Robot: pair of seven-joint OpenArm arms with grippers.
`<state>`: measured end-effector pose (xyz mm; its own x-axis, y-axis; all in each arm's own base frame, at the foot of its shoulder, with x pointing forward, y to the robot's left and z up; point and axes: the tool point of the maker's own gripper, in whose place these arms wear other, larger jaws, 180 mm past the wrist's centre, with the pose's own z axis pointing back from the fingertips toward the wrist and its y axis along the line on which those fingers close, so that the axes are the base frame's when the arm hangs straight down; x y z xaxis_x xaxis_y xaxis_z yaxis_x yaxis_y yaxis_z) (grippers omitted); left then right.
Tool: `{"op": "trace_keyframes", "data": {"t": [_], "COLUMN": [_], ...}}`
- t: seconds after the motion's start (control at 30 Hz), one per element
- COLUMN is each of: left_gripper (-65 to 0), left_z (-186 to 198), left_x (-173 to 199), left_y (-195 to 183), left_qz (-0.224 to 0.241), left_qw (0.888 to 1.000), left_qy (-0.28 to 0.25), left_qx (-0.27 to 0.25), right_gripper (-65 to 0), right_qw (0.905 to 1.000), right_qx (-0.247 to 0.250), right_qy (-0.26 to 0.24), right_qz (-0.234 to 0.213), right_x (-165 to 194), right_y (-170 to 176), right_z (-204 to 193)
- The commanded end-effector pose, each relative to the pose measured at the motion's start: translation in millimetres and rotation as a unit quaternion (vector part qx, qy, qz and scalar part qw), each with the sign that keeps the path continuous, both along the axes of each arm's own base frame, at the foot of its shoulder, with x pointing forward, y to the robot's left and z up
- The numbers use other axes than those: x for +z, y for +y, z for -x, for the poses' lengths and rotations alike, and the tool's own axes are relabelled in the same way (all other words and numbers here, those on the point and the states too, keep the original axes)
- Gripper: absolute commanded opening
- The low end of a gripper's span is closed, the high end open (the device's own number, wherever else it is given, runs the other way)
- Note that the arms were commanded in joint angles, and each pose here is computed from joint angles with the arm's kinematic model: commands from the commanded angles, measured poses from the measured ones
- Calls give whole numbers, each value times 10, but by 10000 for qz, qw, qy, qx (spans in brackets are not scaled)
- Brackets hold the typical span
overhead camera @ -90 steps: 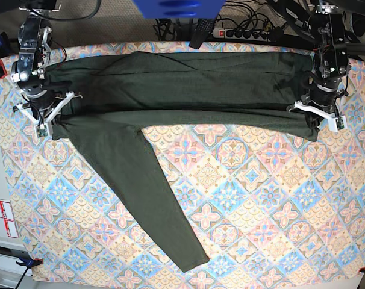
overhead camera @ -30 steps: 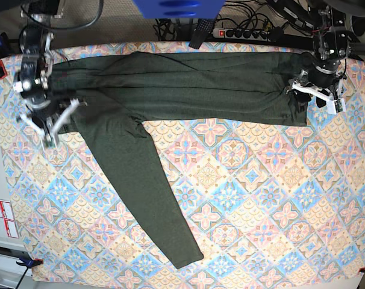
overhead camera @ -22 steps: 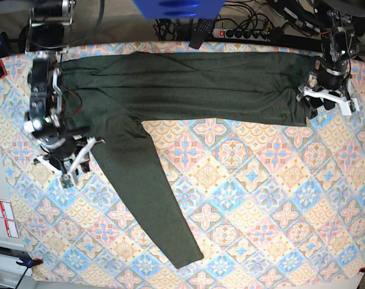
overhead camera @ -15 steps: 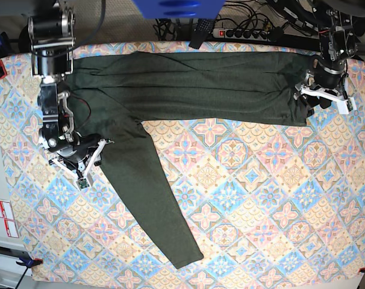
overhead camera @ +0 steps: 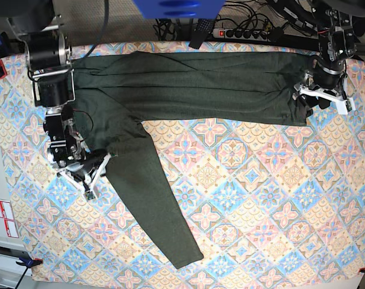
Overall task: Fold the T-shirt properly
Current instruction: 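Grasp the sleeve beside the right gripper and drag it onto the shirt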
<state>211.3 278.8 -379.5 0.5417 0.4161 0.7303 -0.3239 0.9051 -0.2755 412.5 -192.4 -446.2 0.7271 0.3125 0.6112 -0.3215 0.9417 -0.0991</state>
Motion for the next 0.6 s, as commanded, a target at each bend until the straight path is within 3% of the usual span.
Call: {"op": "trace_keyframes", "data": {"t": [0.0,0.17,0.37,0.57], "left_gripper": [-257,-257,-257,-257], "left_z": [-49,-46,-52,-52], "left_x": [100,95,96,96], "left_y": [33,36,31,31], "left_qz": [-92,-98,-94,-94], "left_qw": [9998,9998,9998,9998], "left_qy": [-168,-159,-165,-165], "left_qx": [-33,-31,-37,-37], "right_gripper": [-480,-480,-480,-480], "right_qw": [9997,9998,9993,9993], "right_qx": [-19,-88,-91,-96], "right_qy": [-253,-183,95,110], "right_qz": [-29,-74,-338,-337], "right_x": [151,37,-196,-205], "right_y": [-39,-75,185,182], "right_z": [-154,-107,7,14]}}
